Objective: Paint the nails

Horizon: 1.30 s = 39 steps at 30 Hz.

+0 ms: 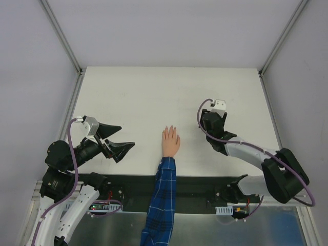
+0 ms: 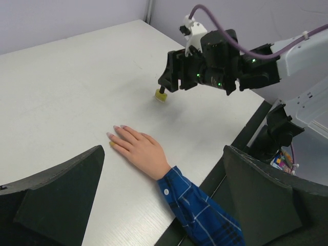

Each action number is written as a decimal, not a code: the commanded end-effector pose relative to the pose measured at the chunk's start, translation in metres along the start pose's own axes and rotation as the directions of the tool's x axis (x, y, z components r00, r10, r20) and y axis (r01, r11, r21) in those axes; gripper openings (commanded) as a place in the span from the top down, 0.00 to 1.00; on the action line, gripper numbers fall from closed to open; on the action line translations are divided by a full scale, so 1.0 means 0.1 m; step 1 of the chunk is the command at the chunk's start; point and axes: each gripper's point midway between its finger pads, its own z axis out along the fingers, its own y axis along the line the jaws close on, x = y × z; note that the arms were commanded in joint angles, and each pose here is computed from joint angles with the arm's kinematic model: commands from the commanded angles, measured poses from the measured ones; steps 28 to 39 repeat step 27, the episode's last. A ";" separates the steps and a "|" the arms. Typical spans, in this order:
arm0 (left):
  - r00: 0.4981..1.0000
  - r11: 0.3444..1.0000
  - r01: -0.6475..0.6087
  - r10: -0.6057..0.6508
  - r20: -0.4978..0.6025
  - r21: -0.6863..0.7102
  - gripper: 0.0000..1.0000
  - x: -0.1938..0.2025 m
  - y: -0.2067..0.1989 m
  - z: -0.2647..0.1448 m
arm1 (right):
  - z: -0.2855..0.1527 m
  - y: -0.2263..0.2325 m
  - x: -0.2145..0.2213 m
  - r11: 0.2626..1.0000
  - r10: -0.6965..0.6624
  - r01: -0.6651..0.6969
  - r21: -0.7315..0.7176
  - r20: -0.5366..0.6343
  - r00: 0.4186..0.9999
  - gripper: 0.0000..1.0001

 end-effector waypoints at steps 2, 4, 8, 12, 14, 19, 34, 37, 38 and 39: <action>1.000 1.000 0.004 -0.005 0.025 0.019 0.01 -0.09 -0.06 -0.01 | -0.41 -0.20 -0.42 0.998 0.023 -0.021 0.054 -0.040 0.999 0.34; 1.000 1.000 0.005 -0.006 0.025 0.017 0.01 -0.09 -0.05 -0.01 | -0.62 -0.30 -0.56 0.999 0.027 -0.025 0.043 -0.044 0.999 0.31; 1.000 1.000 0.003 -0.003 0.028 0.012 0.01 -0.10 -0.05 -0.01 | -1.03 -0.43 -0.75 0.999 0.044 -0.046 -0.022 -0.069 0.997 0.24; 0.999 1.000 0.003 -0.003 0.033 0.000 0.01 -0.13 -0.03 0.00 | -1.45 -0.60 -0.76 0.997 0.020 -0.031 -0.069 -0.155 0.988 0.15; 0.999 1.000 0.008 -0.007 0.036 -0.018 0.01 -0.14 0.00 0.00 | -1.60 -0.67 -0.86 0.997 0.031 -0.042 -0.066 -0.165 0.986 0.13; 0.998 0.998 0.030 -0.027 0.052 -0.062 0.00 -0.17 0.07 0.01 | -1.89 -0.89 -0.81 0.998 0.004 -0.019 -0.066 -0.214 0.977 0.06; 0.994 0.994 0.063 -0.055 0.090 -0.086 0.01 -0.24 0.07 -0.04 | -2.32 -0.95 -1.05 0.953 0.150 -0.153 -0.261 -0.032 0.988 0.03; 0.994 0.994 0.063 -0.055 0.090 -0.086 0.01 -0.24 0.07 -0.04 | -2.32 -0.95 -1.05 0.953 0.150 -0.153 -0.261 -0.032 0.988 0.03; 0.994 0.994 0.063 -0.055 0.090 -0.086 0.01 -0.24 0.07 -0.04 | -2.32 -0.95 -1.05 0.953 0.150 -0.153 -0.261 -0.032 0.988 0.03; 0.994 0.994 0.063 -0.055 0.090 -0.086 0.01 -0.24 0.07 -0.04 | -2.32 -0.95 -1.05 0.953 0.150 -0.153 -0.261 -0.032 0.988 0.03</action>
